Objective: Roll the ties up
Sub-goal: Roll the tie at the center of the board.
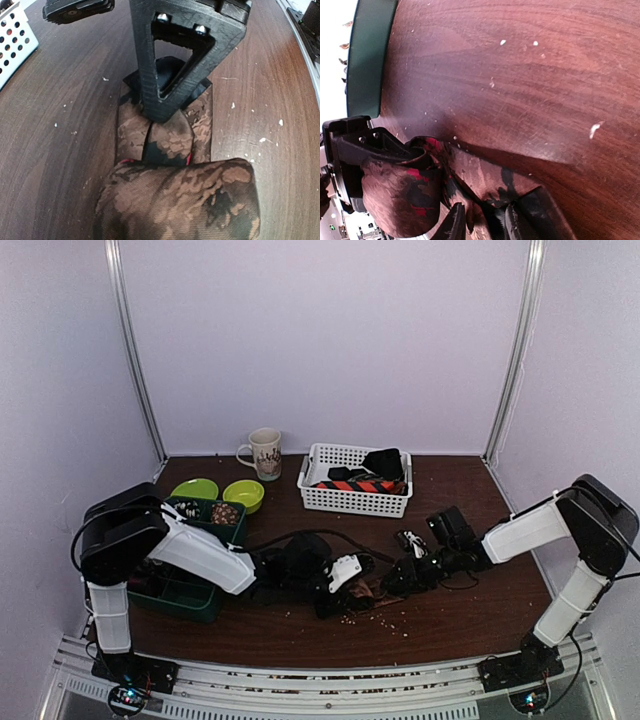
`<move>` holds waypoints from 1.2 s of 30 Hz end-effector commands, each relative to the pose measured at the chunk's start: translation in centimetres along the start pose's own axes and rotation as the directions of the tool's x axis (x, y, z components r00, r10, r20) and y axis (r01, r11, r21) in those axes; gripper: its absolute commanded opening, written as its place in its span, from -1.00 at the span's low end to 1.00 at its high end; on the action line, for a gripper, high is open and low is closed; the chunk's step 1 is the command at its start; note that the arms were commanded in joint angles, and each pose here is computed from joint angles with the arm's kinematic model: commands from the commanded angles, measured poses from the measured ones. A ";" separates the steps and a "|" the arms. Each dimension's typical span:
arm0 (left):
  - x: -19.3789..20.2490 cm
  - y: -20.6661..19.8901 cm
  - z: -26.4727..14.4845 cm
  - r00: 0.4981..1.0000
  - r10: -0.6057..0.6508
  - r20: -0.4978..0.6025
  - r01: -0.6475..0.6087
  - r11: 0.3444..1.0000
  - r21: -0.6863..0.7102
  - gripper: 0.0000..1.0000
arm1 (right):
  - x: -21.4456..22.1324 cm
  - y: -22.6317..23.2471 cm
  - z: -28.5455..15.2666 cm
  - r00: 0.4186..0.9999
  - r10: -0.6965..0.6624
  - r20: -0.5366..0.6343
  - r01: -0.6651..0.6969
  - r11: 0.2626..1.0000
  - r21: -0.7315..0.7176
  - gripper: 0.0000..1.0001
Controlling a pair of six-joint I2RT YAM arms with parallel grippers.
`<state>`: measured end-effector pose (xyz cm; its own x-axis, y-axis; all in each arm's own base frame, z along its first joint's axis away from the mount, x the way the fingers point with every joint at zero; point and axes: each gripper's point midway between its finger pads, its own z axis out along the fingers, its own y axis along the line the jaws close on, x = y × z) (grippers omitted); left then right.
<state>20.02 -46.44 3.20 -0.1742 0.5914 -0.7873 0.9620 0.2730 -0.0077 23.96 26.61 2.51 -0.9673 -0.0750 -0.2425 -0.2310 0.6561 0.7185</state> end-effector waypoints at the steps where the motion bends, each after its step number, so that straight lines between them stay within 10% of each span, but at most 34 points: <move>1: 1.0 0.6 -1.1 0.998 -0.054 -0.032 0.053 0.998 -0.029 -0.61 | 3.7 -4.5 0.3 0.993 0.092 -0.076 -0.080 0.985 0.150 -0.44; 9: 4.5 3.3 0.2 0.985 -0.067 -0.160 0.036 0.981 -0.189 -0.59 | 3.7 -4.8 0.2 0.993 0.085 -0.083 -0.070 0.983 0.170 -0.44; 36: 6.5 0.5 -1.9 0.977 0.013 -0.212 -0.019 0.999 -0.030 -0.26 | 4.1 -7.3 -0.3 0.991 0.042 -0.125 -0.001 0.949 0.315 -0.51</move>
<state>20.50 -45.12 3.02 -0.1614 0.6138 -0.7728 0.9522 0.3026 0.0415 24.07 26.20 2.11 -0.9477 -0.1492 -0.2821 -0.3049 0.6841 0.6626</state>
